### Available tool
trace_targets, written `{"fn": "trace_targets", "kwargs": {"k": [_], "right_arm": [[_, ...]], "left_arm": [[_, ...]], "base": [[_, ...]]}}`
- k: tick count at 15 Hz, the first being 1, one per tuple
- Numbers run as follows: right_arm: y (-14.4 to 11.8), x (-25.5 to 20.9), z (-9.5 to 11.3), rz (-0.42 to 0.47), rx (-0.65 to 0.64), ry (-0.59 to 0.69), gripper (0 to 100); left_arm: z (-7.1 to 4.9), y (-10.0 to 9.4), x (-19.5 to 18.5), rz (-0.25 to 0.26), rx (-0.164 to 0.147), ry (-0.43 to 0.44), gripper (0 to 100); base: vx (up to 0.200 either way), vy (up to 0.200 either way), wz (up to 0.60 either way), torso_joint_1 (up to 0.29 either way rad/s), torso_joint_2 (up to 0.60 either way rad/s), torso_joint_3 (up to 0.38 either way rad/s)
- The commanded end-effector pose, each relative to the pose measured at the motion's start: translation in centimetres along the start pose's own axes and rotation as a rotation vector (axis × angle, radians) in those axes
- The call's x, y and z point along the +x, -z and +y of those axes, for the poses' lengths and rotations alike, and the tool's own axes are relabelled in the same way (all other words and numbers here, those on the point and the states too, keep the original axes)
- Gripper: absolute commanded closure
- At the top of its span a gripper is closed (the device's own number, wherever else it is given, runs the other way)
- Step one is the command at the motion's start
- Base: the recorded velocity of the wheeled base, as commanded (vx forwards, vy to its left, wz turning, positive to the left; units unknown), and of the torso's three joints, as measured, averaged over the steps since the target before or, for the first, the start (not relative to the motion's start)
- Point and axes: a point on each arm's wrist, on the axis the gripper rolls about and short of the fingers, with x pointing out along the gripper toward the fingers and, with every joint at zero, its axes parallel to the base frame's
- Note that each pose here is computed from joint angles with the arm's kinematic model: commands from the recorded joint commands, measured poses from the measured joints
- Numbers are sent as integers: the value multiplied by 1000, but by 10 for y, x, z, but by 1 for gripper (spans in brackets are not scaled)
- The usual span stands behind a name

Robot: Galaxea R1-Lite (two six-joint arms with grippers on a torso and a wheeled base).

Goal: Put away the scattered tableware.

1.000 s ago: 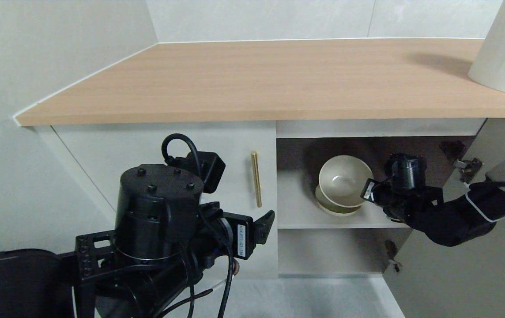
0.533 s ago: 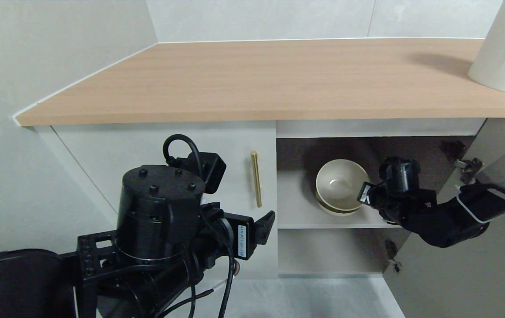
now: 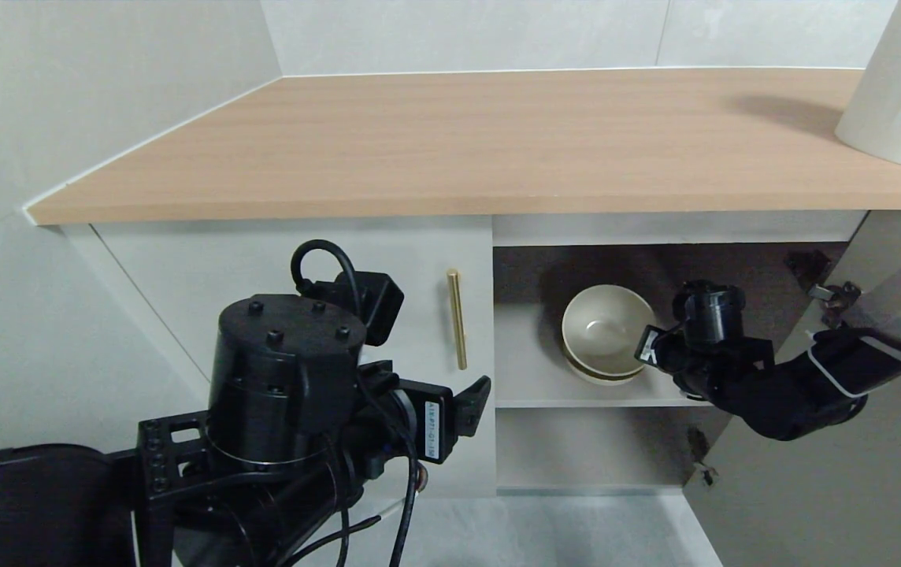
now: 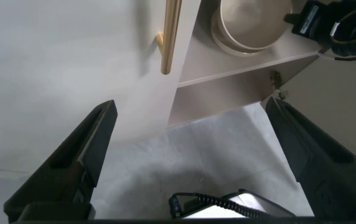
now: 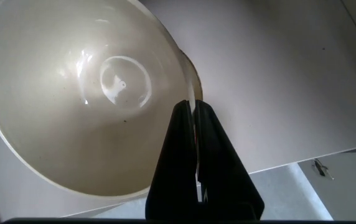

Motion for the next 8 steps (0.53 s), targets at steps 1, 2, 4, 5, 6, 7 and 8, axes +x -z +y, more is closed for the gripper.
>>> {"fn": "trace_targets", "kwargs": {"k": [1, 2, 4, 5, 6, 7, 8], "right_arm": [[0, 0, 0, 0, -1, 0, 100], [1, 1, 0, 2, -1, 0, 100], [2, -1, 3, 4, -4, -8, 0], [2, -2, 3, 7, -5, -11, 0], [2, -4, 4, 6, -5, -13, 0], [2, -5, 4, 5, -5, -15, 0], [0, -6, 4, 3, -4, -16, 0]], "left_arm": [[0, 0, 0, 0, 0, 0, 0], [0, 0, 0, -2, -1, -1, 0], [0, 0, 0, -1, 0, -2, 0], [0, 0, 0, 1, 1, -1, 0], [0, 1, 1, 3, 1, -1, 0], [0, 0, 0, 1, 1, -2, 0], [0, 0, 0, -1, 0, -2, 0]], "base": [[0, 0, 0, 0, 0, 0], [0, 0, 0, 0, 0, 0], [0, 0, 0, 0, 0, 0], [0, 0, 0, 0, 0, 0], [0, 0, 0, 0, 0, 0], [0, 0, 0, 0, 0, 0], [0, 0, 0, 0, 0, 0]]}}
